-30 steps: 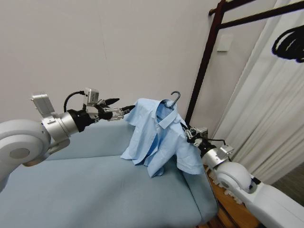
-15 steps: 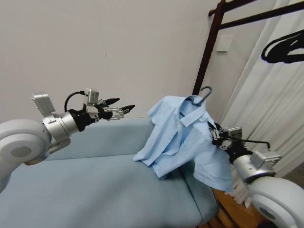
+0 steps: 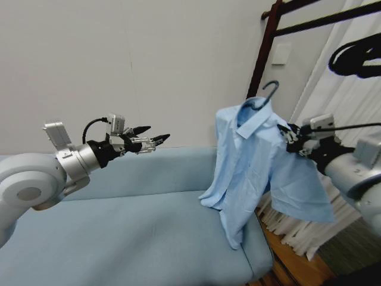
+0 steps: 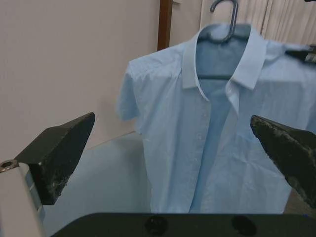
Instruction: Pick up the clothes from the sofa and hang them on the clothes hanger.
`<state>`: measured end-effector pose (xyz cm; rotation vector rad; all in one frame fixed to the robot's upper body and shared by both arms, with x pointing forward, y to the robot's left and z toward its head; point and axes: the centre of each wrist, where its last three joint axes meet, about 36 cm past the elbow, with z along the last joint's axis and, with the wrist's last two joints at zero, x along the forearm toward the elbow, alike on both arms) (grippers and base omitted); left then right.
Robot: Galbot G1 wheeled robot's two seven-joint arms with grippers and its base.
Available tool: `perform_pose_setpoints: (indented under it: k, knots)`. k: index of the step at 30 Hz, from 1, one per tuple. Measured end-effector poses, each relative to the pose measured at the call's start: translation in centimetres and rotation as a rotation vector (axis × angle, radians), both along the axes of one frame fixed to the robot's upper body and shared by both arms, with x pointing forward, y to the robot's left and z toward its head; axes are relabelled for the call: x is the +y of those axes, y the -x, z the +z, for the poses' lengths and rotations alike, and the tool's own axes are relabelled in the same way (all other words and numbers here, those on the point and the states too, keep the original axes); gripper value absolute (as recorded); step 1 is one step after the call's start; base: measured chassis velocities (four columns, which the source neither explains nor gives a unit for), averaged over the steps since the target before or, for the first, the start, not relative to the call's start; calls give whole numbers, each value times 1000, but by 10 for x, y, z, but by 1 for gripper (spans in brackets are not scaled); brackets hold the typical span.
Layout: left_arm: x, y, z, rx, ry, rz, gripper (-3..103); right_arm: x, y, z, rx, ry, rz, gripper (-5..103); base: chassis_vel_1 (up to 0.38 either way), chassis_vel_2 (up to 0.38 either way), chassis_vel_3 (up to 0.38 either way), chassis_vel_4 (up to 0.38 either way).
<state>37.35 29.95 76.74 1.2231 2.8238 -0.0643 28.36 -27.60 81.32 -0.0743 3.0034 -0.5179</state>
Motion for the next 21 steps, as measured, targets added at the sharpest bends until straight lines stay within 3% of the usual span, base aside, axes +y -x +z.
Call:
perform_pose_setpoints:
  k: [5,8,15,16,21]
  knots:
    - [-5,2,-5,6,7,-20,100,-6,23,51,-101,-4,-58,9,0,0,0,0]
    - [-7,4,-5,2,10,-29,100,-11,22,61,-51,-36,-105,9,0,0,0,0]
    - [-10,6,-6,-5,15,-42,100,-14,5,49,54,-70,-121,9,0,0,0,0]
    - [-11,7,-7,-3,14,-45,100,-14,-8,34,98,-64,-106,9,0,0,0,0]
    - [-12,7,-6,-5,9,-48,100,-33,-45,13,90,18,-129,9,0,0,0,0]
